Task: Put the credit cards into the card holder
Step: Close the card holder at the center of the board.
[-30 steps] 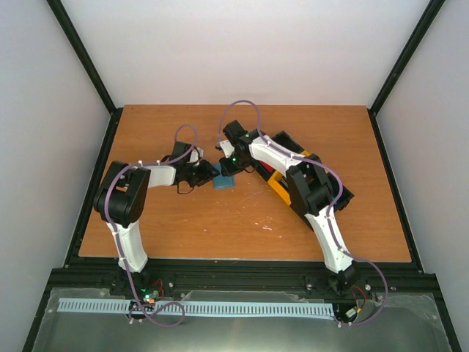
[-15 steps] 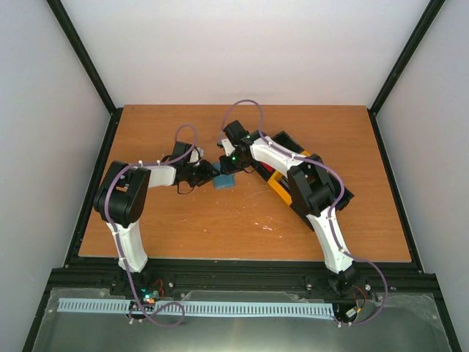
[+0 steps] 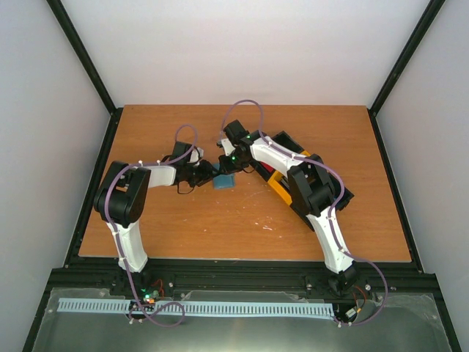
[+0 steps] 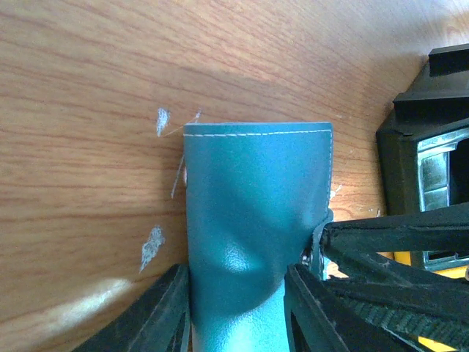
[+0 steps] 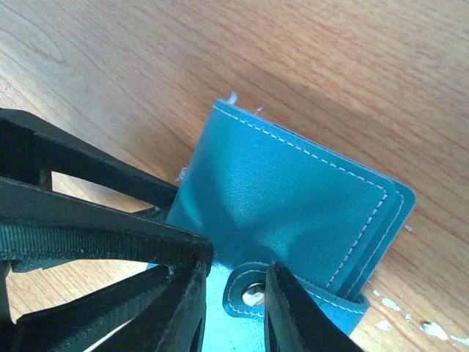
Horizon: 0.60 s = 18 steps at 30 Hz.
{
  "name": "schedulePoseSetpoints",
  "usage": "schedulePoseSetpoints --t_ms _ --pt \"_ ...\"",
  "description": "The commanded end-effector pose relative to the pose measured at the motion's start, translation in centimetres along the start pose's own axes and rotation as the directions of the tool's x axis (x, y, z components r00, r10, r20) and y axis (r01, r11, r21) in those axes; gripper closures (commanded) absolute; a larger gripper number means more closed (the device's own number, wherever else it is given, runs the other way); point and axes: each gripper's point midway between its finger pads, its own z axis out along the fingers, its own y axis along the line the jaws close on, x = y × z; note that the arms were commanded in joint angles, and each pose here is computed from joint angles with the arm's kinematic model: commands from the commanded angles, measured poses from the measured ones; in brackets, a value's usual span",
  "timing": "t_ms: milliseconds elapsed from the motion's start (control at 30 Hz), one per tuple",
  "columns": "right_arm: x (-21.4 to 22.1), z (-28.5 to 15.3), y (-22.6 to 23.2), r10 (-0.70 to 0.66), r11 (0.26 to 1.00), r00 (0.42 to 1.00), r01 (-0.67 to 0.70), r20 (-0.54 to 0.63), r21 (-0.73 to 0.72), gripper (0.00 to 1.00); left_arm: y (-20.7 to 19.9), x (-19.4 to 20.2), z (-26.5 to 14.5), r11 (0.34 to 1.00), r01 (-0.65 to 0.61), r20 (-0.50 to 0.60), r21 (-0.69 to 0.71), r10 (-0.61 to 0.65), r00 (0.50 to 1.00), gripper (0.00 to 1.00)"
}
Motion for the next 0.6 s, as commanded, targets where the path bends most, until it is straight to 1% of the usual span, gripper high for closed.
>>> schedulePoseSetpoints --t_ms 0,200,467,567 --pt "-0.2 -0.9 0.2 -0.002 1.0 1.0 0.002 0.01 0.014 0.77 5.2 4.3 1.5 0.983 0.076 -0.109 -0.17 -0.096 0.989 0.63" --pt "-1.8 -2.3 1.3 -0.014 1.0 0.997 0.015 0.071 -0.012 0.75 5.0 4.1 1.5 0.983 0.075 -0.105 -0.17 -0.093 0.99 0.63" --pt "-2.4 -4.4 0.6 0.006 0.999 0.99 -0.013 0.144 0.049 0.74 5.1 4.0 1.5 0.982 0.073 -0.104 -0.173 -0.092 0.99 0.63" --pt "-2.2 -4.8 -0.2 0.028 0.996 0.987 -0.04 0.158 0.074 0.77 5.1 4.0 1.5 0.982 0.074 -0.103 -0.173 -0.093 0.99 0.63"
